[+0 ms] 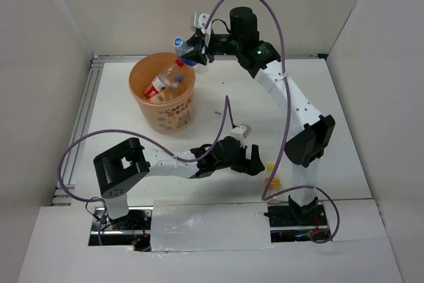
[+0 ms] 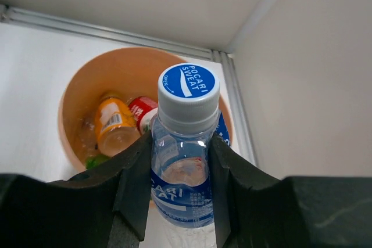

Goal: Put the plastic bottles in the bin

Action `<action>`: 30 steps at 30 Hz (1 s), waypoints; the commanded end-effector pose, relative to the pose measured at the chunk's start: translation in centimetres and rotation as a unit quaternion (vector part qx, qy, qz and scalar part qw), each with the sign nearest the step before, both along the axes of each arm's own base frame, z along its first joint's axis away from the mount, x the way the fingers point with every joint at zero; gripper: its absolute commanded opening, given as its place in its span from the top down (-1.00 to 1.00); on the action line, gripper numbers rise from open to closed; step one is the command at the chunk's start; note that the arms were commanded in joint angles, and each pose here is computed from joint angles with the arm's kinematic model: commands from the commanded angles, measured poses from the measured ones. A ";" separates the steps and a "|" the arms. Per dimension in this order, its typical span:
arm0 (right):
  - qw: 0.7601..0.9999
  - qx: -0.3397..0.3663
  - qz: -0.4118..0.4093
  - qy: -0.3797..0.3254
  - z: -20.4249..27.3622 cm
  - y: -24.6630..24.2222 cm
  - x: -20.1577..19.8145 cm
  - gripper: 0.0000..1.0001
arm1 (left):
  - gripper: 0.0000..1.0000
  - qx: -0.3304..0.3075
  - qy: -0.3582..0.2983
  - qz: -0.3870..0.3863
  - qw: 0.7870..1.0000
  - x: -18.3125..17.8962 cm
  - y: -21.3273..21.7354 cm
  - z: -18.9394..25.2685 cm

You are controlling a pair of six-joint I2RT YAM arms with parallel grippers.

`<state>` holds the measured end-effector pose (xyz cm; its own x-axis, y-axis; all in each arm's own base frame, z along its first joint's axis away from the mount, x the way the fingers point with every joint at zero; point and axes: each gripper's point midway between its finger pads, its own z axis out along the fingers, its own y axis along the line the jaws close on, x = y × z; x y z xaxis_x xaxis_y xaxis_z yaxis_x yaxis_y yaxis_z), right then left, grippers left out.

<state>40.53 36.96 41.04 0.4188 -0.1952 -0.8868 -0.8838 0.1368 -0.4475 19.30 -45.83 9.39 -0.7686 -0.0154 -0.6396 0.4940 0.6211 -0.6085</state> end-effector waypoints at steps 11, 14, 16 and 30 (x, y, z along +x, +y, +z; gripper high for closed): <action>0.986 0.068 0.040 -0.144 8.2 6.0 -6.6 1.00 | -0.98 0.014 0.003 0.038 0.999 1.2 -1.3 -0.2; 0.981 0.083 0.033 -0.175 9.8 6.9 -8.2 1.00 | -0.98 0.035 0.006 0.048 0.998 1.5 -1.0 -1.2; 0.979 0.089 0.041 -0.179 10.1 7.4 -8.9 1.00 | -0.98 0.036 0.003 0.052 0.998 1.7 -1.0 -1.2; 0.981 0.167 0.082 0.061 6.8 10.5 -4.7 0.81 | -0.98 0.067 -0.011 0.076 0.995 1.9 0.7 -1.4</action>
